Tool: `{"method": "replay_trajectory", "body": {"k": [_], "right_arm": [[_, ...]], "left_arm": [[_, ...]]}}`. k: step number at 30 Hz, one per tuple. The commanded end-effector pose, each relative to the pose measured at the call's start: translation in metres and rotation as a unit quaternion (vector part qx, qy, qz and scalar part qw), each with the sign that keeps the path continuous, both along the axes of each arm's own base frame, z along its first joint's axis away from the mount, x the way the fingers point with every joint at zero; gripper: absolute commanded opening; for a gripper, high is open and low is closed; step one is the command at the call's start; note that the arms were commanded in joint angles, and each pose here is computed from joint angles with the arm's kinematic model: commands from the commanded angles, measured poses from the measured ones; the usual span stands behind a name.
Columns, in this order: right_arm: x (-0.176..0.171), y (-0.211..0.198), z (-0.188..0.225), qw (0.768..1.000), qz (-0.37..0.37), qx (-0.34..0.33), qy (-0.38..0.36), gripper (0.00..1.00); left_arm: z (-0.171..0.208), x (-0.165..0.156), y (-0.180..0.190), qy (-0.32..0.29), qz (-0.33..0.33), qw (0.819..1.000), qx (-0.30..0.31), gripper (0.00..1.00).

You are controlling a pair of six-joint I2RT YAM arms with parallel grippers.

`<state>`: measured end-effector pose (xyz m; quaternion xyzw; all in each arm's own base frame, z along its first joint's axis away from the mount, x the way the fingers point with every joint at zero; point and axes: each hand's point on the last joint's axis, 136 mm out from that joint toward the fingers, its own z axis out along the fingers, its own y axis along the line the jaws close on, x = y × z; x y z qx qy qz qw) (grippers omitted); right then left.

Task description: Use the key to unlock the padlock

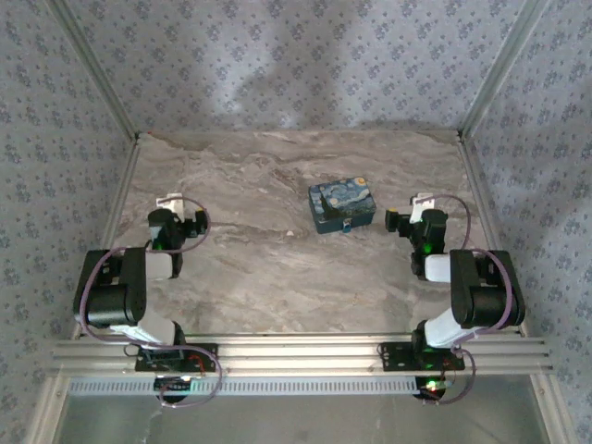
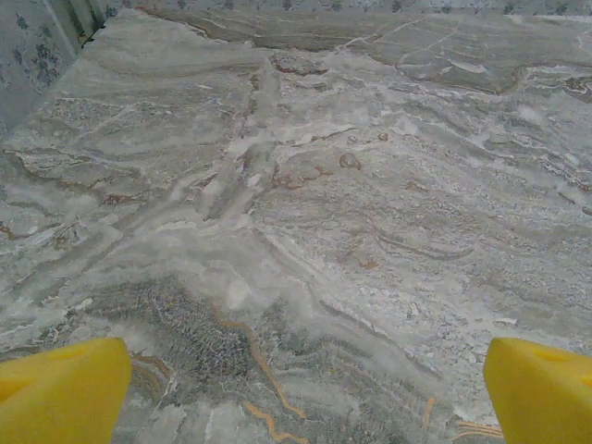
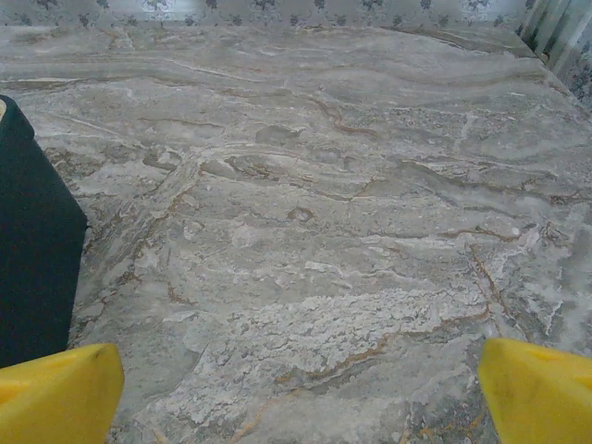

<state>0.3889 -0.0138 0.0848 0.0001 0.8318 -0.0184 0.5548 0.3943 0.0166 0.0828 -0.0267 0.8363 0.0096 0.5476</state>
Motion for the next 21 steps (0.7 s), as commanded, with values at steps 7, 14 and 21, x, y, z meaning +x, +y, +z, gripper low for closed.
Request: {"method": "replay_trajectory", "body": {"k": [7,14,21], "right_arm": [[0.0027,-0.0012,-0.0010,1.000,-0.007,0.000,0.004,1.00],[0.0026,-0.0017,-0.0012,1.000,-0.008,0.000,0.005,1.00],[0.0028,-0.0015,-0.0010,1.000,-0.008,0.000,0.005,1.00]], "left_arm": [[0.0056,0.0040,-0.0037,-0.007,-0.006,1.000,-0.003,0.98],[0.0055,0.0038,-0.0040,-0.007,-0.006,1.000,-0.003,0.98],[0.0054,0.0040,-0.0034,-0.007,-0.006,1.000,-0.003,0.98]]}}
